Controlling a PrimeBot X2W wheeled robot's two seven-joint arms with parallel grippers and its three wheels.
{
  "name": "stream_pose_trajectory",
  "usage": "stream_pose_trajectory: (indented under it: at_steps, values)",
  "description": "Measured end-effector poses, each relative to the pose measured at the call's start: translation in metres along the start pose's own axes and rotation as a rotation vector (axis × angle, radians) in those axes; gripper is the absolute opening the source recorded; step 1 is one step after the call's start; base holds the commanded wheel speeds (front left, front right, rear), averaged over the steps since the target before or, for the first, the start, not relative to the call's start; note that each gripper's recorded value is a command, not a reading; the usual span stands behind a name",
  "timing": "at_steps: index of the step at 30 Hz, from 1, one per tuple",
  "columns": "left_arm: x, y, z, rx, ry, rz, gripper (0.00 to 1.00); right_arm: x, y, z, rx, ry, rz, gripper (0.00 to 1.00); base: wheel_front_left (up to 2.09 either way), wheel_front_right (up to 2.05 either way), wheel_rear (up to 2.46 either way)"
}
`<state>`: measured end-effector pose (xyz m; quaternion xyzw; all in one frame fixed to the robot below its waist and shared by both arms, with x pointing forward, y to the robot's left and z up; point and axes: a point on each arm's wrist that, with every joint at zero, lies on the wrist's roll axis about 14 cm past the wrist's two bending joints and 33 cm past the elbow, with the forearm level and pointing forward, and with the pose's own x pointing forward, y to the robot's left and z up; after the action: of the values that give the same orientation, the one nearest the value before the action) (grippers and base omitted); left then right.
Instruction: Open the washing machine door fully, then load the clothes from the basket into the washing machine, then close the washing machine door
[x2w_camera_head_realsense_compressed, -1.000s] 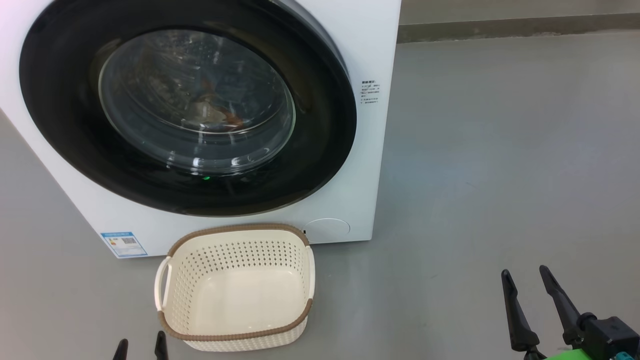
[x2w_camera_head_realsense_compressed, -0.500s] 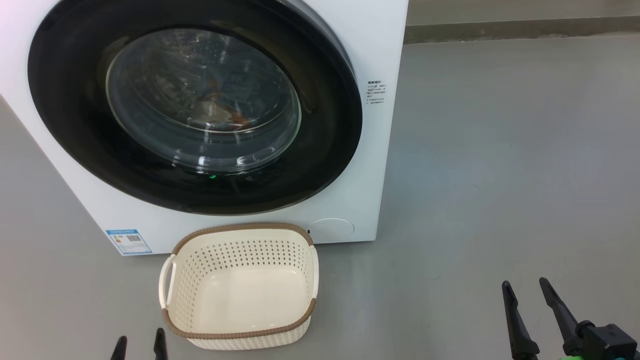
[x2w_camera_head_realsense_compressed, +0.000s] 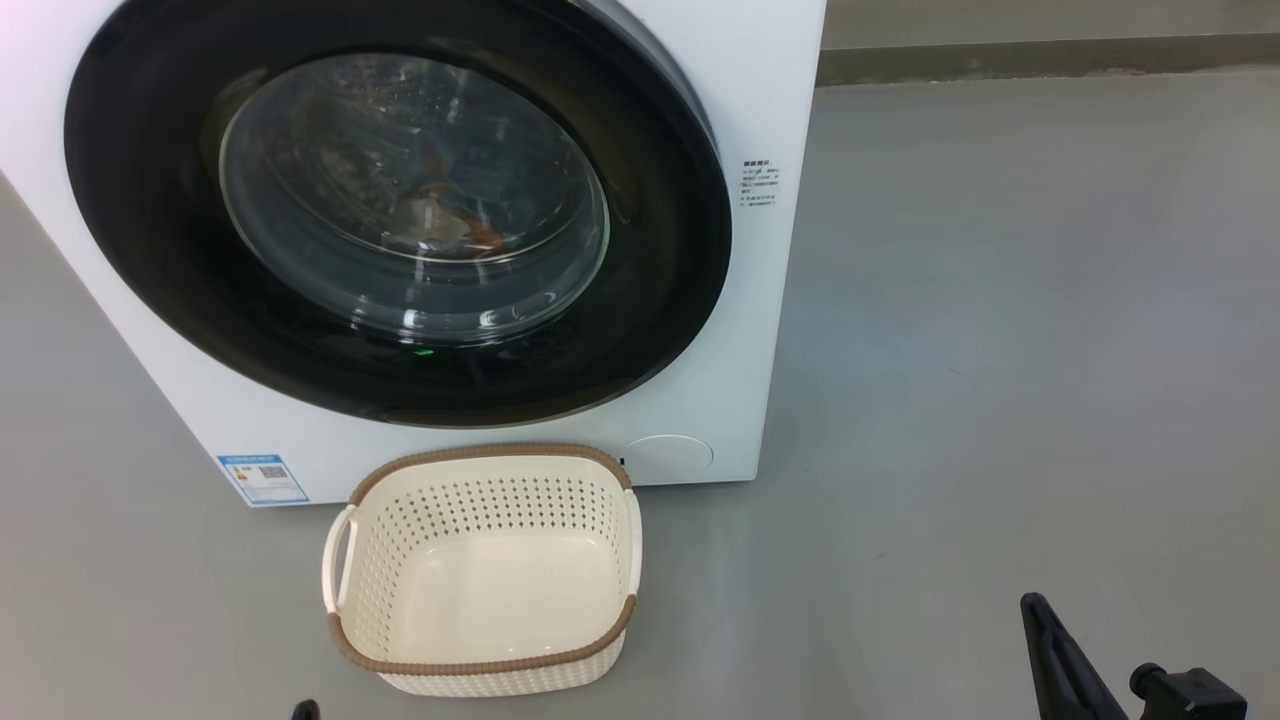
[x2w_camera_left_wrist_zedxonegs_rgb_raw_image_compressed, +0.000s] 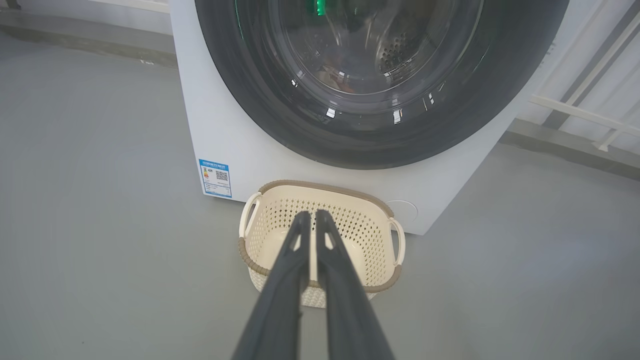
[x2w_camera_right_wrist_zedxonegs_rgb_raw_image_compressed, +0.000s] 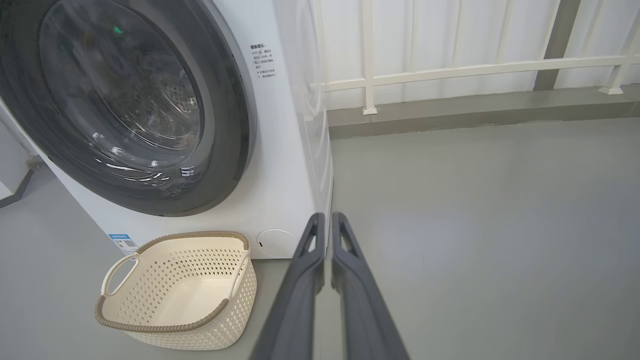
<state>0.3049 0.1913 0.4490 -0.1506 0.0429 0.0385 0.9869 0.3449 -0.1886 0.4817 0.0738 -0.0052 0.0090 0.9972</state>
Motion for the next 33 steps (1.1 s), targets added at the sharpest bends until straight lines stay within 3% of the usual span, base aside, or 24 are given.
stream_pose_trajectory:
  at_steps: [33]
  values:
    - [0.008,0.007,-0.009,-0.31,0.059,0.061,0.0,-0.001,-0.014,-0.013,0.345,0.058,-0.093,0.0,0.0,0.0,0.0]
